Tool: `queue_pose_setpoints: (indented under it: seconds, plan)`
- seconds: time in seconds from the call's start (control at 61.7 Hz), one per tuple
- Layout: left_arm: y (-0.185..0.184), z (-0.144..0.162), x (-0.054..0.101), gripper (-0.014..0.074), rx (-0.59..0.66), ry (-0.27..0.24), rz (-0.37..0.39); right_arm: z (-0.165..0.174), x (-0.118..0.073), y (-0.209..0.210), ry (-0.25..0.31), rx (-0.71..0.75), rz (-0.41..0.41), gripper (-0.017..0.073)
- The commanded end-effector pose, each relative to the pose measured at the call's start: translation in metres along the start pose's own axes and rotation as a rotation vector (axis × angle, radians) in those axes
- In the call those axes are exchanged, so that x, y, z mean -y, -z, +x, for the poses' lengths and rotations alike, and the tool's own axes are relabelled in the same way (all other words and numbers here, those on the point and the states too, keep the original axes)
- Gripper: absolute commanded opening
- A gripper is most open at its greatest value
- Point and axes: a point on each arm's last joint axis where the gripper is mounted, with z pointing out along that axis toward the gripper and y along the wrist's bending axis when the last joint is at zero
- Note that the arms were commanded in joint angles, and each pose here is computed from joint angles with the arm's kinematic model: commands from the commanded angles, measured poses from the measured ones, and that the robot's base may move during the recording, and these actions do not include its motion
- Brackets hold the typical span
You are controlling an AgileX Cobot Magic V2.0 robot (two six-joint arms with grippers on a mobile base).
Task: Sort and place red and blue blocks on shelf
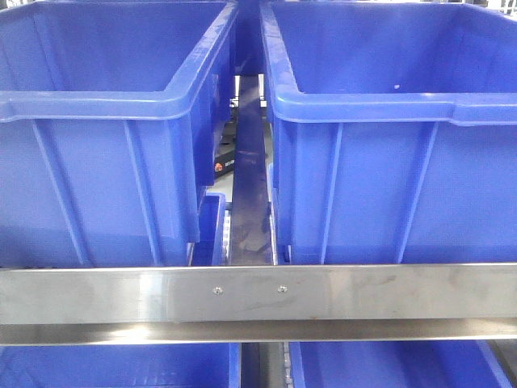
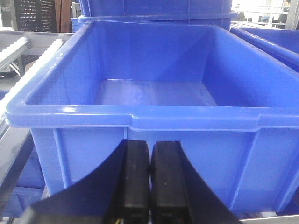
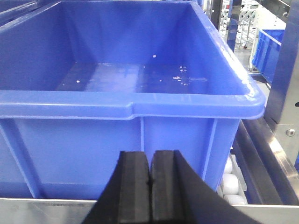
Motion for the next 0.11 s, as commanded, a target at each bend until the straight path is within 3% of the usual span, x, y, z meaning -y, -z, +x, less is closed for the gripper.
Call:
queue_pose_setpoints:
  seconds: [0.0,0.097]
  plan:
    - [0.0005,0.0049,0.0011,0.0134,0.066,0.004,0.027,-0.016,-0.0018,0.0032,0.008,0.128,-0.014,0.0055]
    - [0.0005,0.0049,0.0011,0.0134,0.066,0.004,0.027,-0.016,-0.0018,0.0032,0.008,0.128,-0.014,0.0055]
